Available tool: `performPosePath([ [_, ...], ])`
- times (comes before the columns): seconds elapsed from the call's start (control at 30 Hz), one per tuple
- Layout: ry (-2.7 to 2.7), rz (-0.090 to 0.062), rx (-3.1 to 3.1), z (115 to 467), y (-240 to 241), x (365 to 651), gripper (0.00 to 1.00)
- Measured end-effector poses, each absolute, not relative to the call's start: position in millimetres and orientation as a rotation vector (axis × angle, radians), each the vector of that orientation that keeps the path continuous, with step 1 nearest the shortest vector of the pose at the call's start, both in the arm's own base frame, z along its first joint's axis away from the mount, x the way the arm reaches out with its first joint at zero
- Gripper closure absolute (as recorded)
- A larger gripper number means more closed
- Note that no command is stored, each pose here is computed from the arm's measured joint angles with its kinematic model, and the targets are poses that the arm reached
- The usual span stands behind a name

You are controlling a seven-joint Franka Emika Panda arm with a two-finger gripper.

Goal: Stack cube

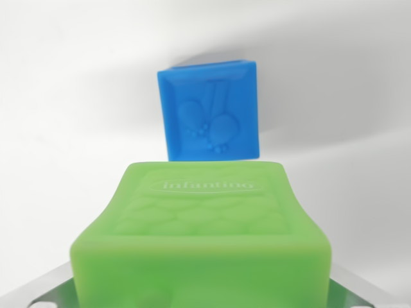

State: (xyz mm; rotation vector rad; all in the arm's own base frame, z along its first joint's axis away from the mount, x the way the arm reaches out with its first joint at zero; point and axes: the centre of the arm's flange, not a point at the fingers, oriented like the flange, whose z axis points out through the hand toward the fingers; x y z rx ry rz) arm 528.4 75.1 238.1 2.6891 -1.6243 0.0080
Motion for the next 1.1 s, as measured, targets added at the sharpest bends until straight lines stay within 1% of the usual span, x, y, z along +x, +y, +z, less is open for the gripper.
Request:
performPosePath([
  [0.57, -1.463, 0.008, 2.780, 251, 68, 555, 1.00],
  [0.67, -1.443, 0.010, 2.791, 253, 66, 560, 1.00],
  [0.9, -1.437, -0.006, 2.789, 229, 66, 559, 1.00],
  [1.0, -1.437, -0.008, 2.789, 218, 66, 559, 1.00],
  [1.1, -1.438, -0.005, 2.791, 213, 66, 559, 1.00],
])
